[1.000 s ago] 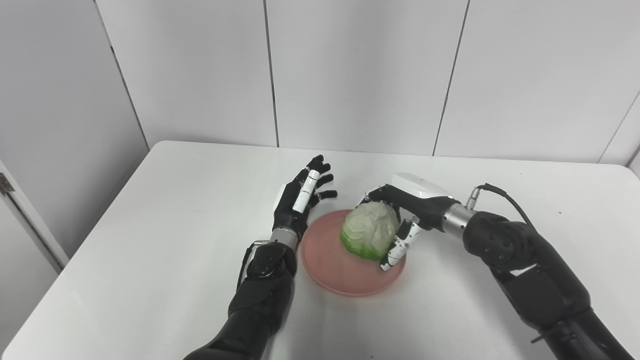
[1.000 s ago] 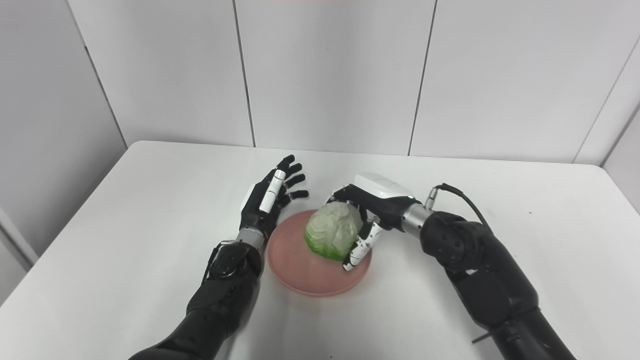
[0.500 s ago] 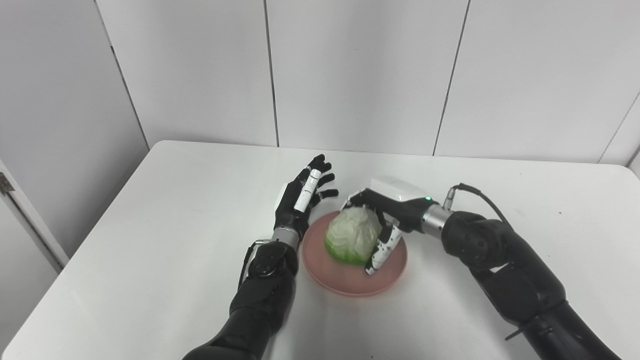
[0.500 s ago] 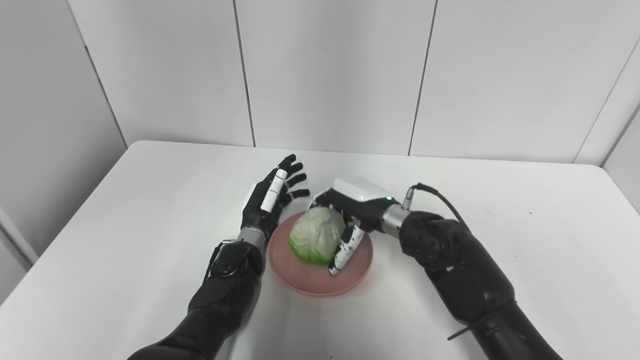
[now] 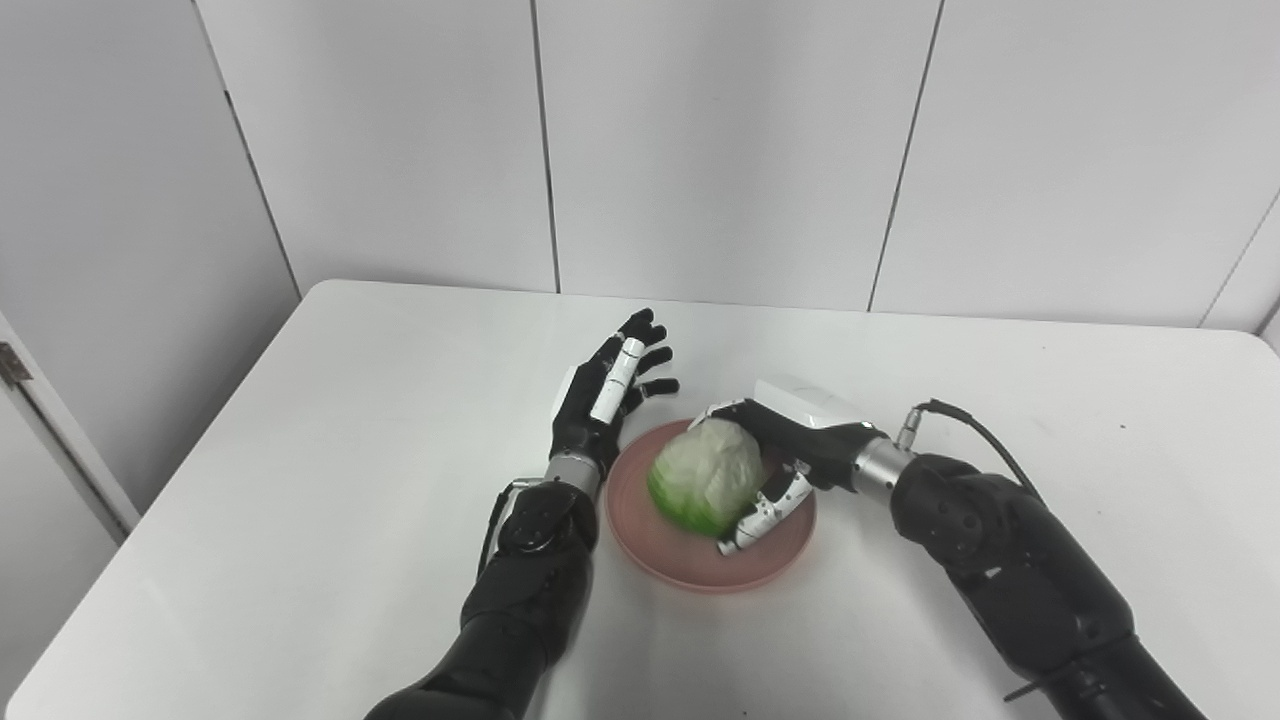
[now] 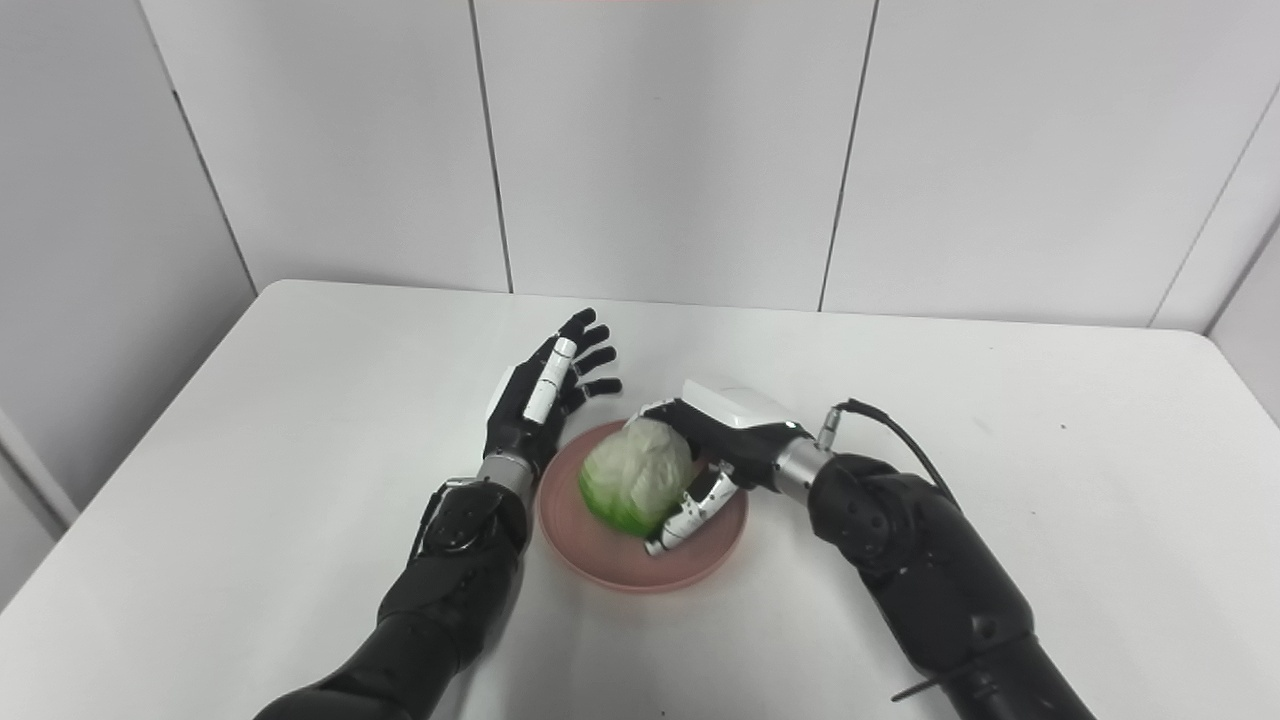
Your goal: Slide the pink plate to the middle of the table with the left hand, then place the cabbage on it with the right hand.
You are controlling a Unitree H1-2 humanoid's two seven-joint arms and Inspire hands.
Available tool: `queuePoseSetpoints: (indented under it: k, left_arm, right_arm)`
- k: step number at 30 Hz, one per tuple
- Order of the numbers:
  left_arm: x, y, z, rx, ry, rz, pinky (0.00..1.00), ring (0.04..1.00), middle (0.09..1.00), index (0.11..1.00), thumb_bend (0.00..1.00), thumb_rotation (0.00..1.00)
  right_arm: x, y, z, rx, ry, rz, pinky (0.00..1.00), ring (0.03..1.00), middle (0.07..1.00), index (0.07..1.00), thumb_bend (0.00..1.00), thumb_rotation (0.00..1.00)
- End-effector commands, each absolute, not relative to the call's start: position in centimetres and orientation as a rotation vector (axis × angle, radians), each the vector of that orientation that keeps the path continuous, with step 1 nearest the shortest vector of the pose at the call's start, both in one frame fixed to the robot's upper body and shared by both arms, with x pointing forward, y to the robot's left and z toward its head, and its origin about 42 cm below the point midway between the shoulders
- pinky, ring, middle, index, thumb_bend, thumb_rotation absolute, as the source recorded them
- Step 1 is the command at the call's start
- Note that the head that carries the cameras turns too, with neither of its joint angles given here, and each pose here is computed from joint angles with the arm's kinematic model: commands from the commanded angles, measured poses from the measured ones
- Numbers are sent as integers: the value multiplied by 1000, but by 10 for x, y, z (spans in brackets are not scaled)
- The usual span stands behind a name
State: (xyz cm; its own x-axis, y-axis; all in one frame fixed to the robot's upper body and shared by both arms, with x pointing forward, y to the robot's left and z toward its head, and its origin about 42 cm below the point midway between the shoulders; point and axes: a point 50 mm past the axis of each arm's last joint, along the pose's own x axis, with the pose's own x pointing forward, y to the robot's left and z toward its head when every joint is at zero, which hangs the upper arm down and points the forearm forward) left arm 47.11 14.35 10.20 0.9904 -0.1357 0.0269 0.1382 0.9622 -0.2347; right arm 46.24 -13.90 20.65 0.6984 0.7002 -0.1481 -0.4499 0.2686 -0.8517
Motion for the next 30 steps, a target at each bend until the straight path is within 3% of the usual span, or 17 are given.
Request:
queuePoseSetpoints:
  k: [1, 7, 14, 19, 20, 23, 27, 30]
  left_arm:
    - [419, 142, 30, -265, 185, -121, 658, 824, 856, 839, 848, 741]
    - [420, 142, 30, -262, 188, -123, 650, 823, 863, 853, 843, 756]
    - [421, 144, 33, -263, 184, -118, 653, 837, 851, 845, 877, 760]
    - [424, 151, 36, -268, 177, -93, 660, 841, 870, 845, 877, 770]
    - [424, 152, 37, -270, 176, -88, 662, 839, 866, 842, 884, 768]
    - [428, 156, 43, -279, 141, -38, 663, 833, 857, 829, 874, 759]
    - [432, 160, 53, -215, 78, 31, 712, 862, 875, 845, 873, 795]
    - [435, 160, 62, -161, 22, 89, 789, 885, 891, 856, 885, 818]
  right_arm:
    - [472, -132, 244, -972, -403, 717, 991, 993, 987, 959, 1000, 685]
    - [474, -140, 251, -923, -460, 663, 1000, 1000, 1000, 1000, 1000, 772]
    - [474, -152, 251, -895, -501, 614, 1000, 1000, 1000, 1000, 1000, 777]
    - [473, -160, 236, -827, -529, 517, 1000, 1000, 998, 1000, 1000, 893]
    - [473, -161, 234, -804, -532, 500, 957, 986, 988, 1000, 1000, 941]
    - [471, -162, 215, -470, -429, 353, 907, 941, 939, 975, 1000, 993]
    - [465, -162, 183, -96, -248, 202, 982, 936, 929, 967, 988, 1000]
    - [461, -162, 156, 195, -114, 72, 963, 909, 921, 951, 946, 1000]
